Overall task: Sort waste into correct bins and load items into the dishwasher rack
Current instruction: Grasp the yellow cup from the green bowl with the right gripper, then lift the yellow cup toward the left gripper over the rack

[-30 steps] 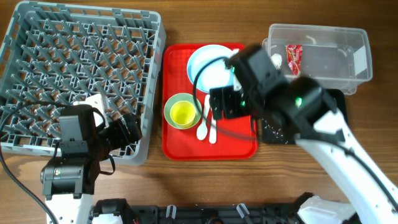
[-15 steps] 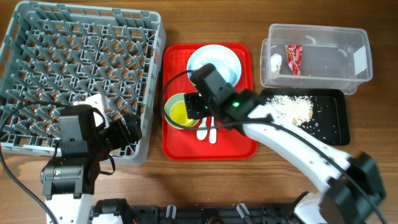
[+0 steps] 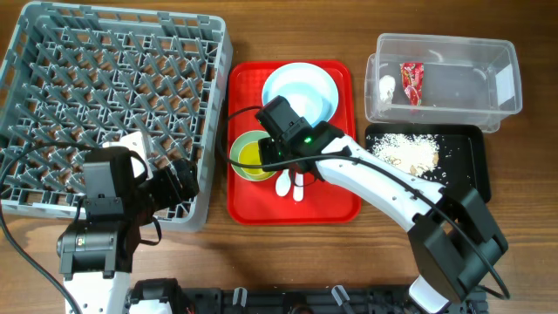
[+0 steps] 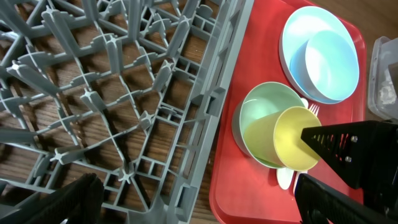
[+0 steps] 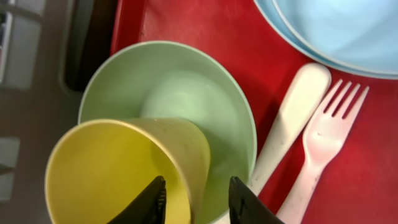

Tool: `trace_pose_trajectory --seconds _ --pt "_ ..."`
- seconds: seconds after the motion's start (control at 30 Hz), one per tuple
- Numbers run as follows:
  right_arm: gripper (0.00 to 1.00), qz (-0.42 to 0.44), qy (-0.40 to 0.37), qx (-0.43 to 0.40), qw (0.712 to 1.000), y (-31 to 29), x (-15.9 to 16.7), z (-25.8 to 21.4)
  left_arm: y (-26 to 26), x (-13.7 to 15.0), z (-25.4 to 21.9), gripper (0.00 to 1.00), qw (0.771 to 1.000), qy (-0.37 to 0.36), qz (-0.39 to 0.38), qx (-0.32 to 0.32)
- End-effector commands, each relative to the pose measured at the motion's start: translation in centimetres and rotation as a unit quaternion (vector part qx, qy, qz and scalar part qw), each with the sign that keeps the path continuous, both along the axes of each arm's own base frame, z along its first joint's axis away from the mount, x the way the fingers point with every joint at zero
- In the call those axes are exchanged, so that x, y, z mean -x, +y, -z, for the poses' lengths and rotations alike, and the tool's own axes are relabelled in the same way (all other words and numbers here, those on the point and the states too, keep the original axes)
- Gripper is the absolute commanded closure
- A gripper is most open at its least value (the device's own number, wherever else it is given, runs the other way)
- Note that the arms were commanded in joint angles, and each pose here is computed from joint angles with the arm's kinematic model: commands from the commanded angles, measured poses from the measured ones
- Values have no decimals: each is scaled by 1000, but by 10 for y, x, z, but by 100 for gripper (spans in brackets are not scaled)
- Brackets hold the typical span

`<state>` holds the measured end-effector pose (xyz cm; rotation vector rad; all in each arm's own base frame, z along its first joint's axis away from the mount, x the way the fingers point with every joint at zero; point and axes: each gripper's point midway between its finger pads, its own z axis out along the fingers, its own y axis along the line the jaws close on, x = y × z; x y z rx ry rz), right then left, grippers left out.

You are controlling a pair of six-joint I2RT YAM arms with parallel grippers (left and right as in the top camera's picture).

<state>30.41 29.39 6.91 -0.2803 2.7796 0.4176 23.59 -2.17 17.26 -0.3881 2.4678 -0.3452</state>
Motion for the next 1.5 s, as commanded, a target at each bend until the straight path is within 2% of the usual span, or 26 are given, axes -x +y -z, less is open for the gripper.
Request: trace_pose_trajectory --seconds 0.0,0.13,0.33,0.57,0.73,0.83,0.93,1.0,1.13,1.4,1.47 --pt "73 19 33 8 999 -3 9 14 2 -2 -6 0 1000 -10 -4 -4" --pt "77 8 52 2 999 -1 17 15 2 -2 -6 0 1000 -10 -4 -4" --pt "96 6 56 -1 998 0 19 15 2 -2 -6 0 1000 -10 -4 -4" --pt "95 10 50 -5 999 -3 14 6 2 -2 -6 0 1000 -10 -4 -3" --pt "96 29 3 -36 999 -25 -11 -54 -5 -2 -8 0 1000 -13 7 12" --pt "96 47 -22 -83 995 -46 -21 -97 -25 -4 -15 0 997 -23 44 61" --pt "96 13 -28 -144 989 -51 -17 -128 -49 -8 -25 0 988 -38 93 119" --pt "96 -22 -24 -186 982 -49 -11 -144 -65 -10 -33 0 978 -46 129 159" --pt "96 -126 2 -279 952 -32 15 -169 -99 -14 -54 0 942 -66 216 250" --pt "96 -224 25 -385 895 -11 45 -204 -137 -8 -101 0 830 -117 385 387" --pt "96 -244 24 -408 880 -7 50 -214 -139 -7 -104 0 814 -120 404 400"
